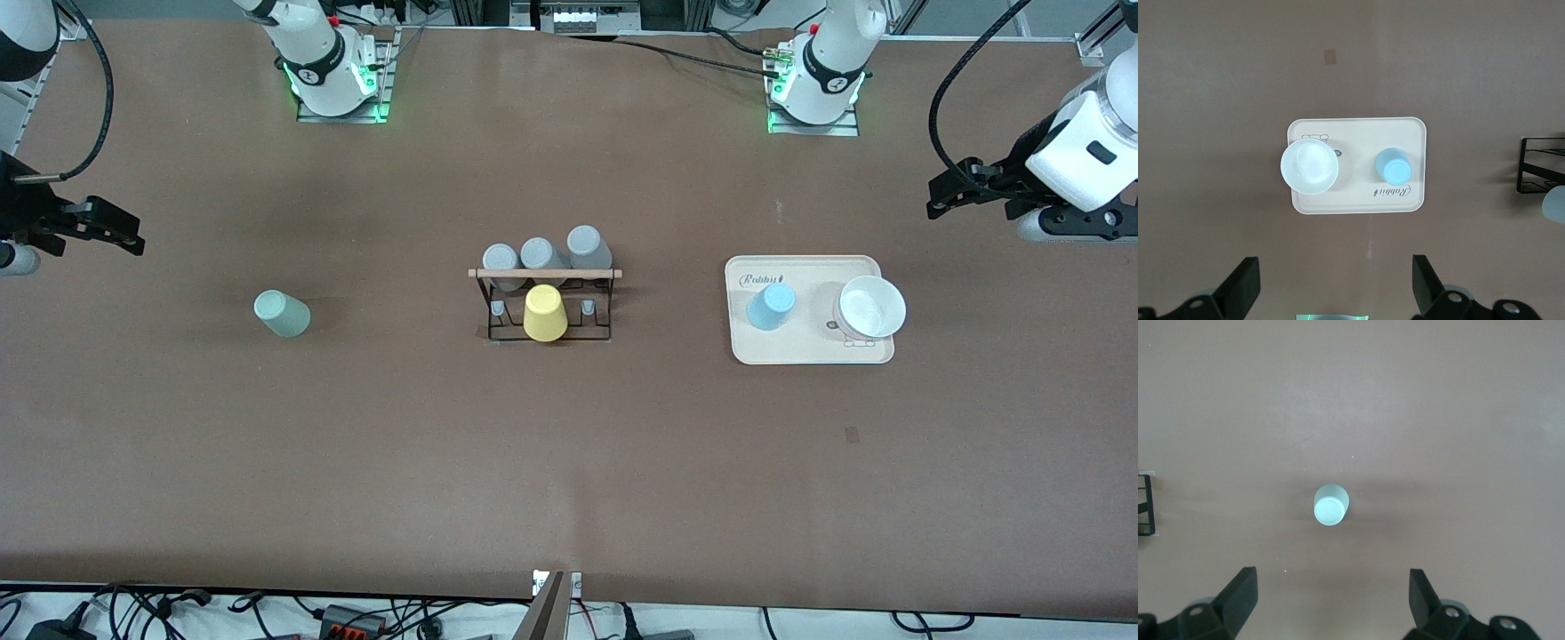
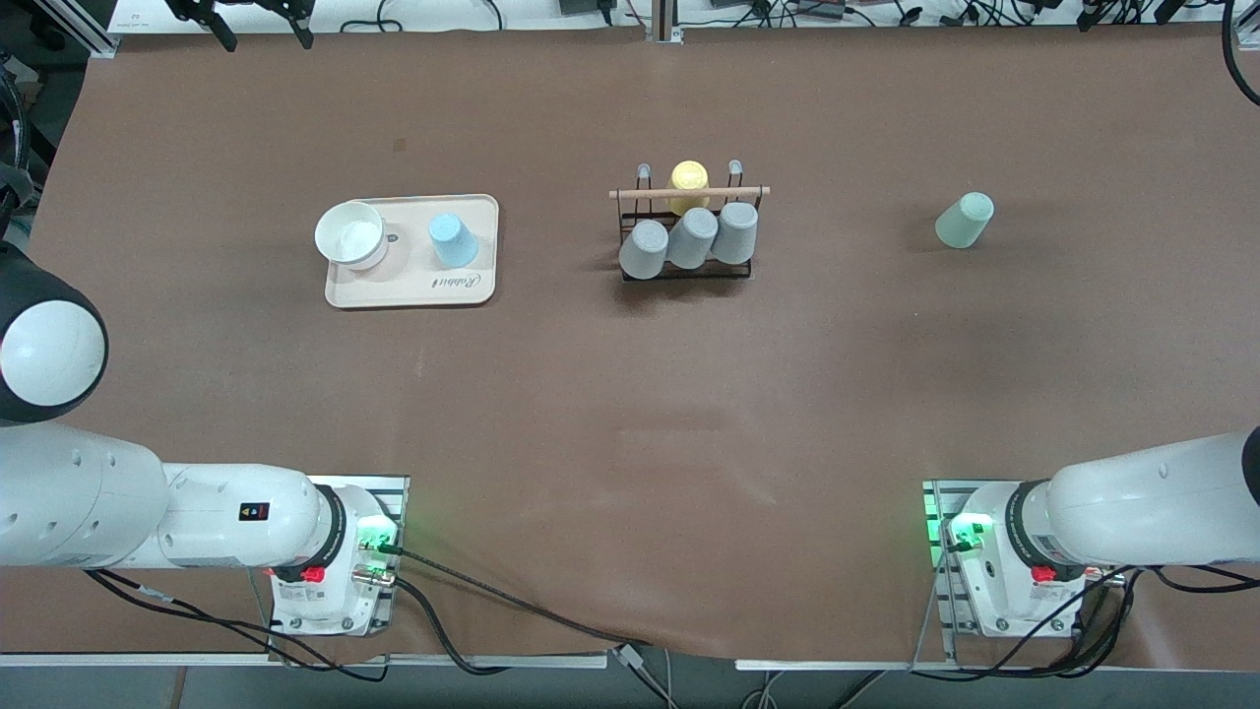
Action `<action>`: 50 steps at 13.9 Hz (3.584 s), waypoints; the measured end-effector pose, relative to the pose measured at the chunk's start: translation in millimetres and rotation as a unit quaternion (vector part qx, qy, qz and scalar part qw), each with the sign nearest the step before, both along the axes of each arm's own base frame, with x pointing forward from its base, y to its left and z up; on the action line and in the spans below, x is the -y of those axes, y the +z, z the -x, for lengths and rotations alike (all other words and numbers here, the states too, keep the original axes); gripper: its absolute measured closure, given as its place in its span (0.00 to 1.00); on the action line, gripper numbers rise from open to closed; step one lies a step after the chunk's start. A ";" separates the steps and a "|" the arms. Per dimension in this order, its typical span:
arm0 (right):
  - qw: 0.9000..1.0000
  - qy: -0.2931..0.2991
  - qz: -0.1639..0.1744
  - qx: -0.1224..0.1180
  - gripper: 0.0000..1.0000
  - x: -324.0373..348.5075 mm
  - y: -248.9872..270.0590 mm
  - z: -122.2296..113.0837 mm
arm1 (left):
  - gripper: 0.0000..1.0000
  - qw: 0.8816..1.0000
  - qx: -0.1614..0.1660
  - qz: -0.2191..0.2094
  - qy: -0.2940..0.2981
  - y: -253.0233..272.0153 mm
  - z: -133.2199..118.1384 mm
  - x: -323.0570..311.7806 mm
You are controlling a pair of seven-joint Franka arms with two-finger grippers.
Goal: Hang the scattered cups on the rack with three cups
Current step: 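Reach the left gripper down toward the light blue cup on the tray, then close the left gripper on the light blue cup and lift it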
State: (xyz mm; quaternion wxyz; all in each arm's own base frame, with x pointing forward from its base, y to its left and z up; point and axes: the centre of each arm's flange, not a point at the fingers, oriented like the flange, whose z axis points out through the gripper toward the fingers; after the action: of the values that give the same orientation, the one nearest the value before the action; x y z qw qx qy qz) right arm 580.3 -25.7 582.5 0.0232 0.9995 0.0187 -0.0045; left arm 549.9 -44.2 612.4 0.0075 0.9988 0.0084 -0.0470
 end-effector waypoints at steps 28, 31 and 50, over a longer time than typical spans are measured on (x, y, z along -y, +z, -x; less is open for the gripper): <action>1.000 -0.016 -0.019 -0.020 0.00 12.1 -22.6 -3.4 | 0.00 0.996 -0.015 0.015 -0.084 -255.2 -5.8 85.6; 1.000 -0.012 -0.019 -0.020 0.00 7.8 -23.1 -3.5 | 0.00 0.995 0.035 0.022 -0.088 -306.1 17.7 93.7; 1.000 -0.009 -0.020 -0.014 0.00 4.2 -32.1 5.6 | 0.31 0.991 0.093 0.040 -0.087 -401.7 59.5 92.9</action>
State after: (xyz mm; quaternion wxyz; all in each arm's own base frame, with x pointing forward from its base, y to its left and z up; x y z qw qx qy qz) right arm 574.7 -30.0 550.4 0.0027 0.9998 0.0101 -0.0182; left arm 490.3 -137.1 210.6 0.0436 0.9947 -0.0812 0.0456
